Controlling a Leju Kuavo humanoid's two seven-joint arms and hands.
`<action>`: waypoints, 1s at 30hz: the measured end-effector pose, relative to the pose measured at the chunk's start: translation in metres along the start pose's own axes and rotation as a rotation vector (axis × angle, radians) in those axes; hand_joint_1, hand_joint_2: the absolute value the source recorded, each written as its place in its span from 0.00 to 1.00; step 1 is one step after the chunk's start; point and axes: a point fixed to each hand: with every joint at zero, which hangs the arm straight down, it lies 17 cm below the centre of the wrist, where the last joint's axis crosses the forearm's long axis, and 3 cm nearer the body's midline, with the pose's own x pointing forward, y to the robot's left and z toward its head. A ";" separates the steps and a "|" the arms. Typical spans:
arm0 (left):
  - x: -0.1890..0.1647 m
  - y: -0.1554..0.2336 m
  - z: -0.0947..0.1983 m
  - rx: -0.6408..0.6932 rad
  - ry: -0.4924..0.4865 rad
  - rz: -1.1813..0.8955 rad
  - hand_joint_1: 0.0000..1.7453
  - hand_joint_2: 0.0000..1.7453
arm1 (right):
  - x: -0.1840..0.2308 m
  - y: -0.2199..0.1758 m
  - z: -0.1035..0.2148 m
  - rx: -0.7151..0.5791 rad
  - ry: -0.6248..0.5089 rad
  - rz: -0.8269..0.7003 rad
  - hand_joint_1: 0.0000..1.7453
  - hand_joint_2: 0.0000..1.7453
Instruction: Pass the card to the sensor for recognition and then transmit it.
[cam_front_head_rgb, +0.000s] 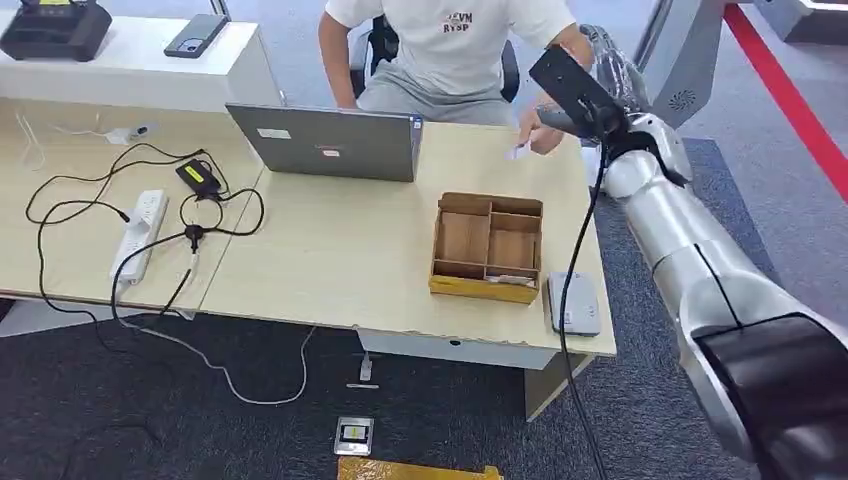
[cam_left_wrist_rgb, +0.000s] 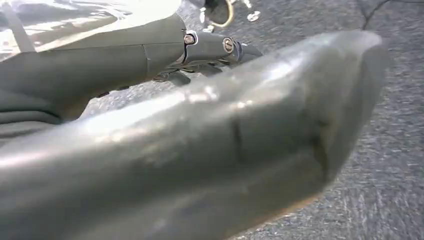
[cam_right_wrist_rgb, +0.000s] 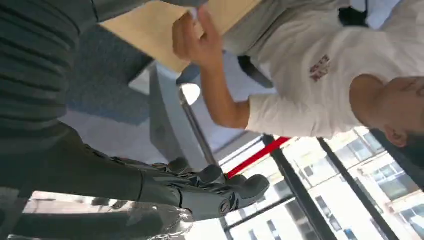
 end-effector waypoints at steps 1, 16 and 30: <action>-0.001 0.000 0.000 0.004 0.006 0.009 0.00 0.00 | 0.004 0.004 0.000 0.021 -0.014 -0.022 0.00 1.00; -0.007 -0.007 0.004 0.022 0.070 0.111 0.00 0.00 | -0.052 0.130 0.079 0.309 0.080 -0.342 0.00 1.00; -0.010 -0.011 0.005 0.000 0.084 0.112 0.00 0.00 | -0.082 0.182 0.159 0.400 0.135 -0.269 0.00 1.00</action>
